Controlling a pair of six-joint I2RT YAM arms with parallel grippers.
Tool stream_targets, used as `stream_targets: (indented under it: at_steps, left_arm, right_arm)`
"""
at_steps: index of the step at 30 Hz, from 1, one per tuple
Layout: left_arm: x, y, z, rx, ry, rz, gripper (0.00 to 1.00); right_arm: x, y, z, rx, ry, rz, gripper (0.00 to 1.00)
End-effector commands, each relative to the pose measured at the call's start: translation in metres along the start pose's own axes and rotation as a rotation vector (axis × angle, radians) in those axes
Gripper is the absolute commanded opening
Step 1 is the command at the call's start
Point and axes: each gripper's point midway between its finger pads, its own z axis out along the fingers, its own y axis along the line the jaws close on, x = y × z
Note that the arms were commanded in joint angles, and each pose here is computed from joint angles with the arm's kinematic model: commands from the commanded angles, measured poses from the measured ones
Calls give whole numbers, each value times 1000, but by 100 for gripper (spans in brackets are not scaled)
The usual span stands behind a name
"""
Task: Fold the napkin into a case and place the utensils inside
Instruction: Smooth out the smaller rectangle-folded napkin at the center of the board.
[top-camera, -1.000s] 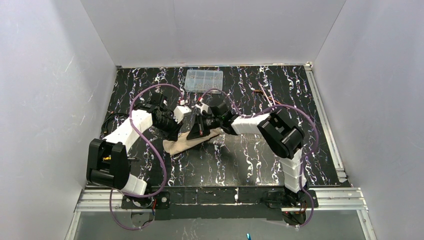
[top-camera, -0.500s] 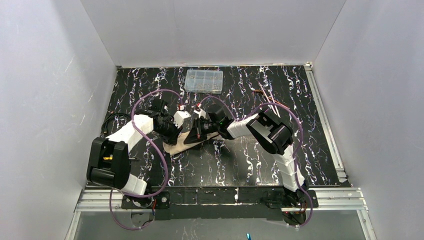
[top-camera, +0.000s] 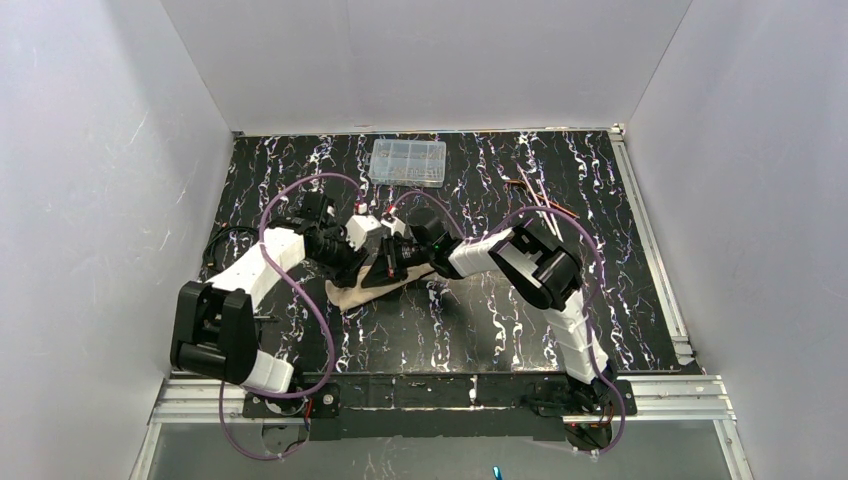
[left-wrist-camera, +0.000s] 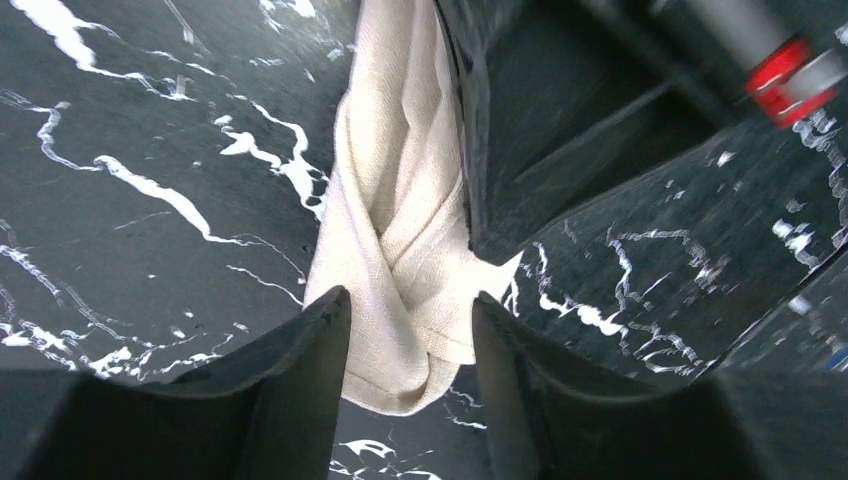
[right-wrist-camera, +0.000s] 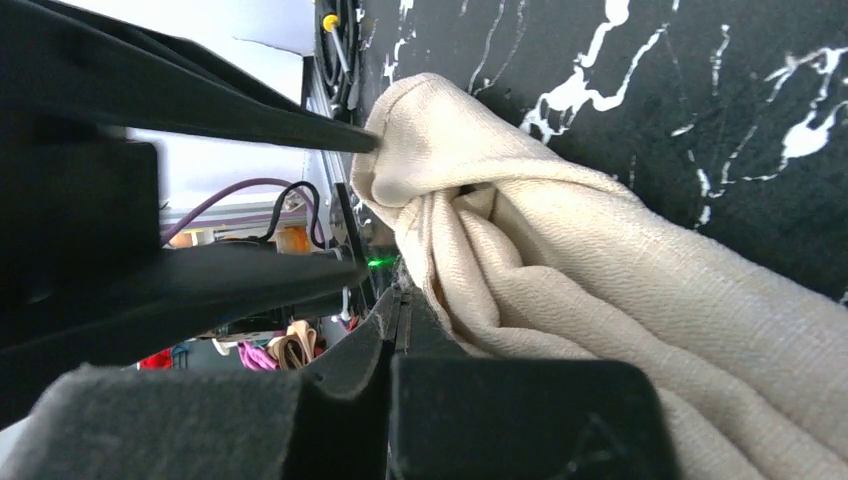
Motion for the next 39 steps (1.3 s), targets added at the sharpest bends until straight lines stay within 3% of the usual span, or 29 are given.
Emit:
stream_targets:
  at_steps: [1, 5, 6, 8, 14, 17, 20, 24, 27, 33, 39]
  left_arm:
    - [-30, 2, -41, -66, -61, 6, 57]
    - [-34, 15, -66, -150, -15, 43, 80]
    - [-32, 22, -69, -185, 0, 30, 94]
    - [-28, 36, -70, -260, 30, -24, 98]
    - [-30, 25, -74, -201, 25, -30, 99]
    - [-41, 39, -88, -324, -55, 15, 99]
    - [-35, 70, -95, -508, -71, -87, 99]
    - [-26, 31, -68, -250, -41, -6, 97]
    - [-21, 9, -49, -186, -61, 68, 94]
    - [1, 1, -11, -207, 37, 94, 78]
    - [-8, 22, -2, -284, 34, 79, 65]
  right_arm:
    - [1, -12, 8, 4, 15, -2, 1]
    - [9, -25, 9, 11, 33, 16, 1]
    - [10, -26, 9, 12, 33, 17, 1]
    - [10, -25, 9, 9, 36, 13, 1]
    - [13, -30, 11, 6, 47, 15, 1]
    - [14, -33, 11, 5, 47, 18, 1]
    - [14, -34, 10, -4, 45, 20, 1]
    - [14, -31, 10, -18, 40, 22, 1]
    - [13, -29, 10, -33, 36, 26, 1]
    - [12, -24, 8, -56, 28, 24, 1]
    - [12, -21, 5, -68, 23, 30, 1]
